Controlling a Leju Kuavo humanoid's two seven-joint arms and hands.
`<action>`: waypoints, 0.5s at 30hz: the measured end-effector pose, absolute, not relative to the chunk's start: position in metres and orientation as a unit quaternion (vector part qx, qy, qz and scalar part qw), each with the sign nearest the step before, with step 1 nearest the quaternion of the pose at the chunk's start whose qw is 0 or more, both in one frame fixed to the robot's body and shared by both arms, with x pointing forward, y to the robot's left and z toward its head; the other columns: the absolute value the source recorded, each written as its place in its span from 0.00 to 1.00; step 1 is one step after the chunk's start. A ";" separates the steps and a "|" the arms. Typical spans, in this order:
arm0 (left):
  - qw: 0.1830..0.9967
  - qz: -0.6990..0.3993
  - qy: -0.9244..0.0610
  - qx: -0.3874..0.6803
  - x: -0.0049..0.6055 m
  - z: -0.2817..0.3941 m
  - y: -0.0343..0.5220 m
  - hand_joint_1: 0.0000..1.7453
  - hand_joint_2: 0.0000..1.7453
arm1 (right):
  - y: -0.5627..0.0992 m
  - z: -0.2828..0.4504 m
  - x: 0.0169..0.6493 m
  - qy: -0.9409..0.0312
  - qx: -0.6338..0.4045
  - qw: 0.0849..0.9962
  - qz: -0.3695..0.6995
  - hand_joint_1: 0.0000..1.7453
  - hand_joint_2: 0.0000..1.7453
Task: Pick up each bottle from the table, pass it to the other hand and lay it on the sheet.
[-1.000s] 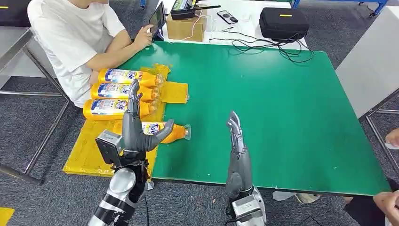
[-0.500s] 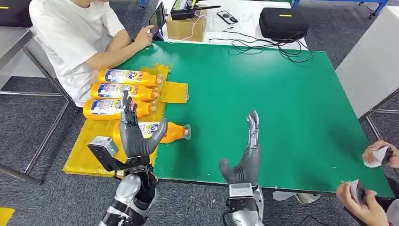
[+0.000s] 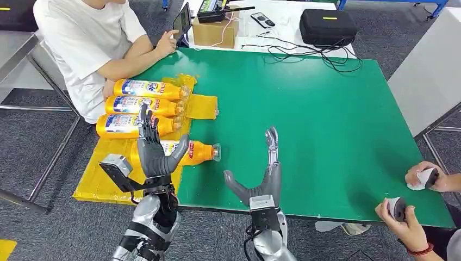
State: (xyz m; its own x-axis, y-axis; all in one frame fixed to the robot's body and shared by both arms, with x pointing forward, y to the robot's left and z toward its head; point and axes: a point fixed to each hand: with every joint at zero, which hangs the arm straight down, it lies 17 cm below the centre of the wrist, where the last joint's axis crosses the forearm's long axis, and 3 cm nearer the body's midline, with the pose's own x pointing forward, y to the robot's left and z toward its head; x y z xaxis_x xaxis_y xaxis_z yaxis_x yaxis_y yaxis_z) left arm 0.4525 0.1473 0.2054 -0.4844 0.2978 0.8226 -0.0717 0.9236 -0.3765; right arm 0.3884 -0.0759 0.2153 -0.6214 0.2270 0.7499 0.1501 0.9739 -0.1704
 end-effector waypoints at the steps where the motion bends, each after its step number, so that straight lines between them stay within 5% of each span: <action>1: 0.506 0.177 -0.842 -0.064 0.452 0.203 0.145 0.00 1.00 | -0.075 0.215 0.388 -0.899 -0.106 0.421 0.048 0.00 1.00; 2: 0.506 0.165 -0.845 -0.057 0.452 0.203 0.142 0.00 1.00 | -0.074 0.214 0.388 -0.899 -0.108 0.420 0.052 0.00 0.00; 6: 0.508 0.141 -0.848 -0.048 0.450 0.199 0.137 0.00 1.00 | -0.075 0.206 0.390 -0.895 -0.113 0.428 0.058 0.00 0.00; 7: 0.509 0.139 -0.848 -0.047 0.450 0.199 0.136 0.00 1.00 | -0.074 0.204 0.389 -0.895 -0.116 0.426 0.065 0.00 1.00; 15: 0.520 0.138 -0.842 -0.038 0.452 0.192 0.130 0.00 1.00 | -0.073 0.198 0.395 -0.892 -0.113 0.431 0.072 0.00 1.00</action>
